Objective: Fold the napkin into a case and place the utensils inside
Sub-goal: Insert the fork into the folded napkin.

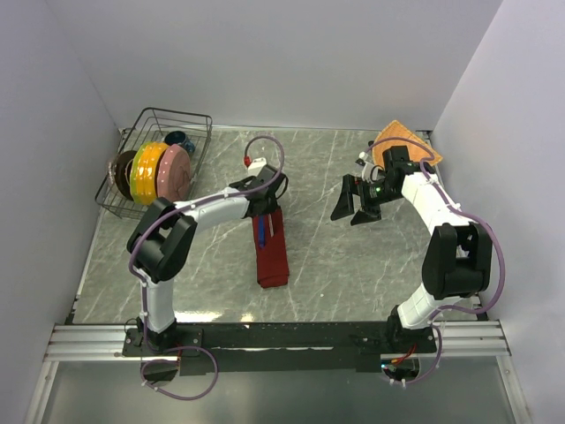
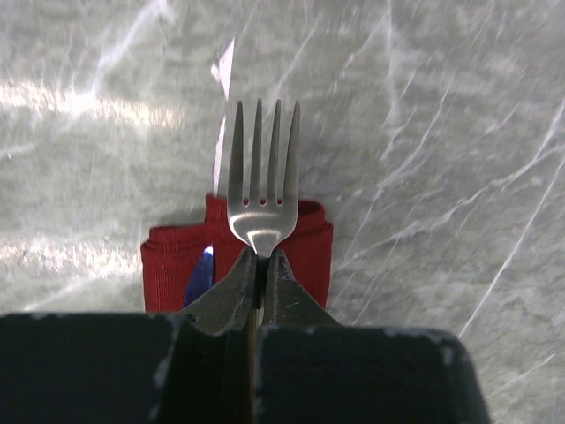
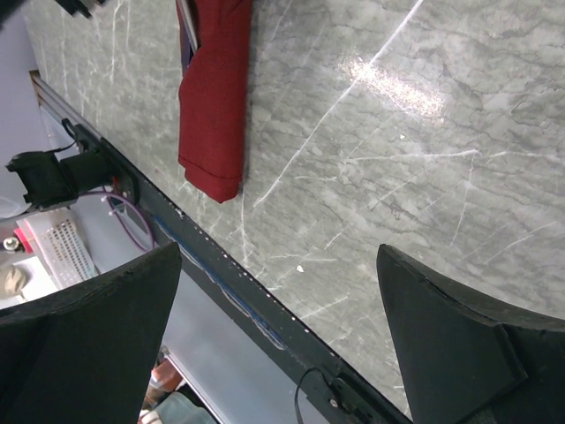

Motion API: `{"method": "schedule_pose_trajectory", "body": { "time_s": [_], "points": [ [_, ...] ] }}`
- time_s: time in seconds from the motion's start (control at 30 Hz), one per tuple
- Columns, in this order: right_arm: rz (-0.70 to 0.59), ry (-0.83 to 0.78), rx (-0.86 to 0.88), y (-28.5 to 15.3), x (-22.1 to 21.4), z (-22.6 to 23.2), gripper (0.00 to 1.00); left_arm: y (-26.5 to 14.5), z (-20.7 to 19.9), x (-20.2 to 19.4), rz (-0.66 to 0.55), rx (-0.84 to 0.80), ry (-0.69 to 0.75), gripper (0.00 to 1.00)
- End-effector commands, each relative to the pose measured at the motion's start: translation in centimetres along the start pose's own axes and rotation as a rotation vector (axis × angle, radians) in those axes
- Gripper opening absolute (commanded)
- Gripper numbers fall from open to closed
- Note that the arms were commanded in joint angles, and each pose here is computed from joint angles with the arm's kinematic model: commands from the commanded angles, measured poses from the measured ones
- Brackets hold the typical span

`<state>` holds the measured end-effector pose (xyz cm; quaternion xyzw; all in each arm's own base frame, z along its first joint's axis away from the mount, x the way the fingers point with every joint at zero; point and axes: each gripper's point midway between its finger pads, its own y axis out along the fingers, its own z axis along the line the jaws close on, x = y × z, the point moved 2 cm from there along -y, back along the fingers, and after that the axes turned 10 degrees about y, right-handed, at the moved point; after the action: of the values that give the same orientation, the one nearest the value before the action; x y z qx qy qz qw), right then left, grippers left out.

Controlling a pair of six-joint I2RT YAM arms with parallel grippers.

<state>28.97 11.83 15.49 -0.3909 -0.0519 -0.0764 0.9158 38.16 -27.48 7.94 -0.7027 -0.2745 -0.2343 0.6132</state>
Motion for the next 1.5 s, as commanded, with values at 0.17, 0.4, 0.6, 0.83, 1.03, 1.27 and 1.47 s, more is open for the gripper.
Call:
{"method": "schedule_pose_trajectory", "body": {
  "time_s": [0.17,0.4,0.6,0.83,1.03,1.27,1.47],
  "points": [
    [-0.03,-0.031,0.024,-0.5,0.4,0.9,1.0,-2.7,-0.9,-0.9,0.04,-0.04,-0.029,0.01],
    [-0.03,-0.037,0.022,-0.5,0.3,0.9,1.0,-3.2,-1.3,-3.0,0.102,-0.042,-0.021,0.01],
    [-0.026,-0.04,0.026,-0.5,0.1,1.0,1.0,-3.6,-1.7,-3.4,0.105,-0.041,-0.017,0.04],
    [-0.03,-0.052,0.031,-0.7,0.0,1.1,1.0,-3.9,-1.6,-5.0,0.148,-0.035,-0.008,0.07],
    [-0.04,-0.06,0.031,-0.8,-0.2,1.2,1.0,-4.0,-1.7,-6.0,0.18,-0.038,-0.005,0.09],
    [-0.05,-0.058,0.031,-0.9,0.0,1.3,1.0,-4.4,-1.4,-6.3,0.186,-0.017,-0.001,0.19],
    [-0.056,-0.062,0.024,-1.1,0.3,1.4,1.0,-5.3,-1.9,-3.9,0.127,-0.042,0.006,0.42]
  ]
}}
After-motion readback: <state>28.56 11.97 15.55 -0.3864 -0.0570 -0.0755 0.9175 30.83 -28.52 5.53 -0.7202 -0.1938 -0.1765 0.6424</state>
